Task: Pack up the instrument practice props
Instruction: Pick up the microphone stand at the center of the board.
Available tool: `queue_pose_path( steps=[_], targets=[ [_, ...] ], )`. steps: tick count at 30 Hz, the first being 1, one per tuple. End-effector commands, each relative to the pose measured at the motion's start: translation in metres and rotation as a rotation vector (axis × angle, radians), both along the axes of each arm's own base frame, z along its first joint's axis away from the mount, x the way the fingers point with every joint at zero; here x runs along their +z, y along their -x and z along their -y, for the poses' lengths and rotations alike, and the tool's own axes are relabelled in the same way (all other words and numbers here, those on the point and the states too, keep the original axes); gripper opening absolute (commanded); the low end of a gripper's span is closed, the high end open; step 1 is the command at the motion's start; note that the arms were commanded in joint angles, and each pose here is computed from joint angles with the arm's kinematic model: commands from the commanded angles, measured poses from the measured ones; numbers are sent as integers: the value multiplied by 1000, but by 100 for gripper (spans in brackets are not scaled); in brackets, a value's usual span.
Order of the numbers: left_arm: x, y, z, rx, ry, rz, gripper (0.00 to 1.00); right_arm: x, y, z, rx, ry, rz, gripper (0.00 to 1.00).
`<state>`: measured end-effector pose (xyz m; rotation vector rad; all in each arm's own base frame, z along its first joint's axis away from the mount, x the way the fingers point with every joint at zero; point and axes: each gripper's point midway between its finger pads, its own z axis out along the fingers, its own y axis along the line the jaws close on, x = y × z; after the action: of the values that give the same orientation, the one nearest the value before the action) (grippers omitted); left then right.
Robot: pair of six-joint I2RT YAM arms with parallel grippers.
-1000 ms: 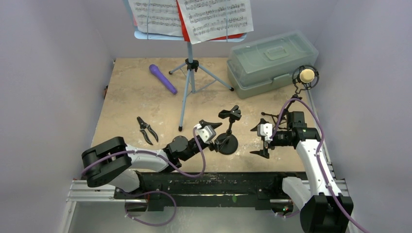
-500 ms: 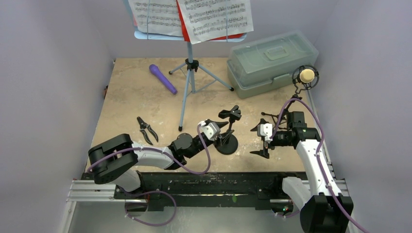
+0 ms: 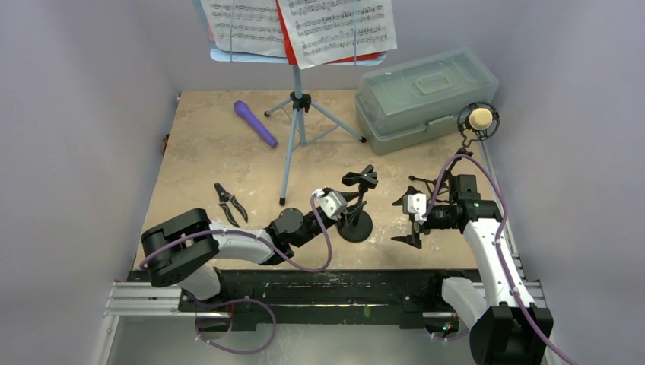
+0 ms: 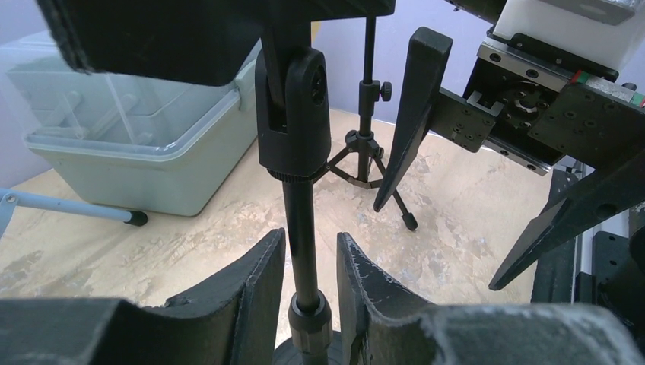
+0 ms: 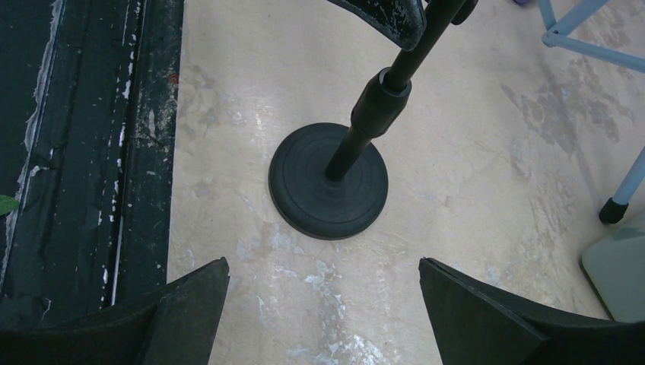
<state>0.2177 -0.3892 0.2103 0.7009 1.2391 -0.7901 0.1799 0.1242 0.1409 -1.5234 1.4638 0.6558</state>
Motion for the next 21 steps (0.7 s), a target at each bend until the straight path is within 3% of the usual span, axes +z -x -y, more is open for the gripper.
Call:
queue_pose_path(
  steps=[1,21],
  targets=[
    [26,1,7,-14,83,29,29,2,4,-2,14,-17,13,99],
    [23,-3,8,7,87,26,26,1,4,-2,15,-16,11,99]
  ],
)
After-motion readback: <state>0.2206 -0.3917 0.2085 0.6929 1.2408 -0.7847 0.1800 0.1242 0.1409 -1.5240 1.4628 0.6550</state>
